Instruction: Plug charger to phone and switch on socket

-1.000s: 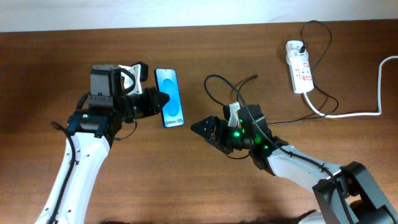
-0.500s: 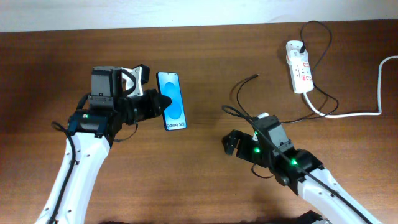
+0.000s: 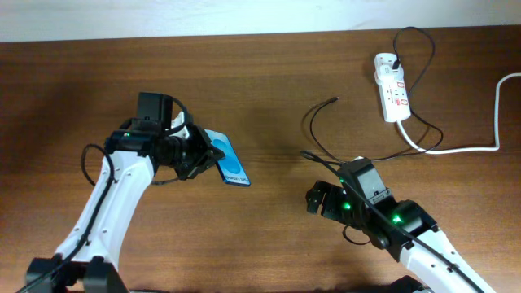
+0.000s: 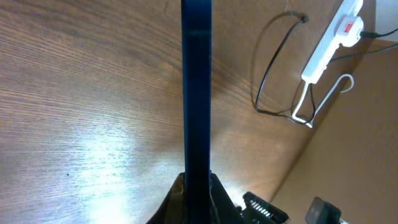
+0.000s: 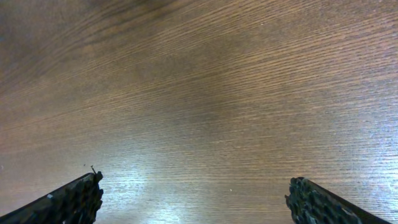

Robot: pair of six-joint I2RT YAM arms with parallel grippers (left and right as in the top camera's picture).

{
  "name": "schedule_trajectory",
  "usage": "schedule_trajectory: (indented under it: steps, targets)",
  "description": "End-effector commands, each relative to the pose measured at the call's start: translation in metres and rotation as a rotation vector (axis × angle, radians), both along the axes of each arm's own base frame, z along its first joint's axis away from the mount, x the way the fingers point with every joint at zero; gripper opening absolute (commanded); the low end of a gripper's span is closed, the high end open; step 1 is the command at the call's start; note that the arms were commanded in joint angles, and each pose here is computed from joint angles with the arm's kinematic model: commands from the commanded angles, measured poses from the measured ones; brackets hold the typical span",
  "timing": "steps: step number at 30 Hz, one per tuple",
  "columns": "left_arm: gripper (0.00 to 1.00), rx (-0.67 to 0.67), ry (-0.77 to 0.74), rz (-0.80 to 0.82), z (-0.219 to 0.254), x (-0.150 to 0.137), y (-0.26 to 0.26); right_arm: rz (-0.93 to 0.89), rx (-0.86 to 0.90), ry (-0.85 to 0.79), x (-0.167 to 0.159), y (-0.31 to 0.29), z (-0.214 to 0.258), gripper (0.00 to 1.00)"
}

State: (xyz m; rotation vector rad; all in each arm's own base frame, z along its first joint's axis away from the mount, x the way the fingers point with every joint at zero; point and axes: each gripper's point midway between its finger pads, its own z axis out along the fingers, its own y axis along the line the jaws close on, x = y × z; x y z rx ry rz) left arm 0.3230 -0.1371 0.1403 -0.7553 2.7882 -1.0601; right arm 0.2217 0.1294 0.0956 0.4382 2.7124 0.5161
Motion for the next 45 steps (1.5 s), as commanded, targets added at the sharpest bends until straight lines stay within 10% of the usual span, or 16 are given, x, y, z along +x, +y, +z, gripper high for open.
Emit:
schedule_trajectory:
  steps: [1, 15, 30, 45]
  targets:
    - [0.00, -0.078, -0.003, -0.012, 0.014, 0.001, -0.008, 0.009, 0.012, -0.006, 0.003, 0.004, 0.005, 0.99]
    - [0.00, -0.074, 0.028, -0.015, 0.012, -0.006, -0.008, -0.215, 0.083, -0.095, 0.086, -0.022, 0.086, 0.98]
    - [0.00, -0.072, 0.028, -0.015, 0.011, -0.006, -0.007, -0.339, 0.292, -0.054, 0.240, -0.042, -0.006, 0.90]
    - [0.00, -0.095, 0.031, -0.024, 0.014, -0.007, -0.011, -0.542, 0.358, -0.026, 0.282, -0.048, -0.096, 0.77]
